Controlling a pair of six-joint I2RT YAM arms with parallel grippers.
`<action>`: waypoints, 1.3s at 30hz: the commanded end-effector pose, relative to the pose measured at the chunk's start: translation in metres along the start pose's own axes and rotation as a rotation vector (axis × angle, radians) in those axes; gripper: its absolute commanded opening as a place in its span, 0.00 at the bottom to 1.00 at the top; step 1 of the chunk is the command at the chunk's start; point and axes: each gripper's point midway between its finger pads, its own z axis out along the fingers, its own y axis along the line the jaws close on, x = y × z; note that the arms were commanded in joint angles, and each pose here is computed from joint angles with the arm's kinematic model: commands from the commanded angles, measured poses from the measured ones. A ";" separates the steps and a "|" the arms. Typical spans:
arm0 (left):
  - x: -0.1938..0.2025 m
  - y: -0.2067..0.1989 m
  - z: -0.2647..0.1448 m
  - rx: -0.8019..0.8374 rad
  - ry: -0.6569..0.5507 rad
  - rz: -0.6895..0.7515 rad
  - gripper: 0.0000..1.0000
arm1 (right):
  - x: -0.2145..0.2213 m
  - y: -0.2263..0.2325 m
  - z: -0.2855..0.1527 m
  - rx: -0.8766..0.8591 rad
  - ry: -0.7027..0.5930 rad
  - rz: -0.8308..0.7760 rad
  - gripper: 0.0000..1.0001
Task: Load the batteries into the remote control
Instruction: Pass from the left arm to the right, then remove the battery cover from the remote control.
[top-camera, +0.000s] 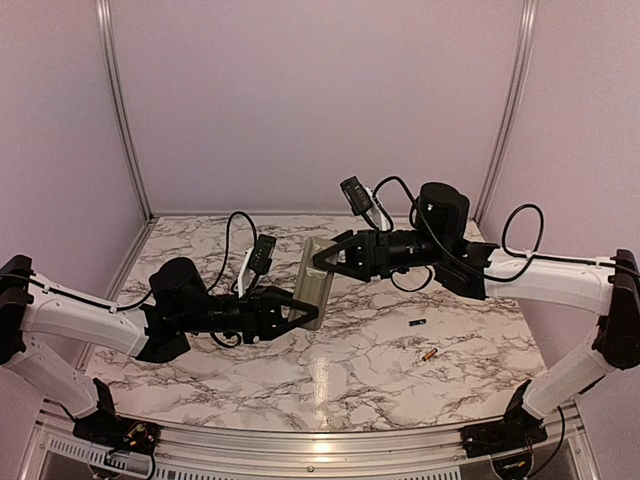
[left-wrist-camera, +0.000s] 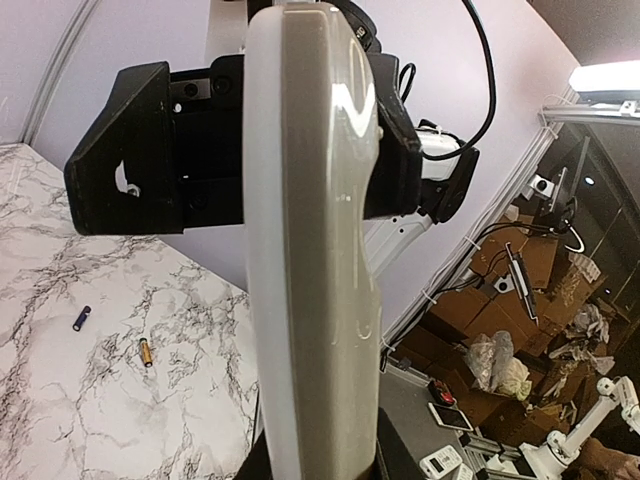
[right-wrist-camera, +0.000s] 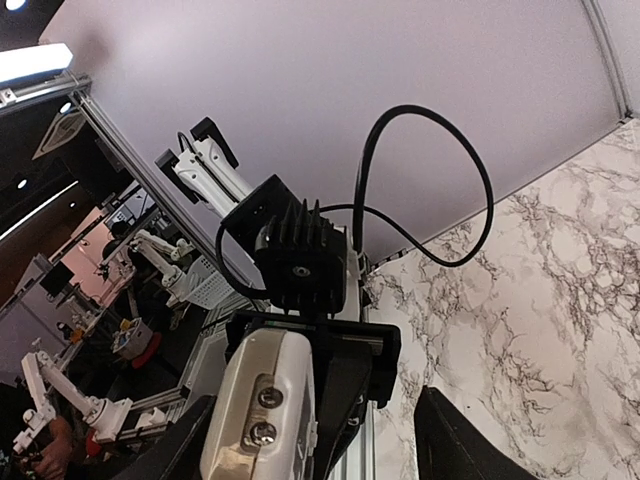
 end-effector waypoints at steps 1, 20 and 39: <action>-0.007 -0.002 0.001 0.017 -0.050 0.009 0.05 | -0.006 -0.001 0.004 -0.004 -0.027 -0.003 0.60; 0.001 0.032 -0.013 -0.184 0.007 0.088 0.98 | 0.010 -0.033 -0.007 0.034 -0.002 0.074 0.00; 0.011 0.076 -0.057 -0.595 0.338 0.735 0.80 | 0.090 -0.126 -0.017 0.117 0.139 0.464 0.00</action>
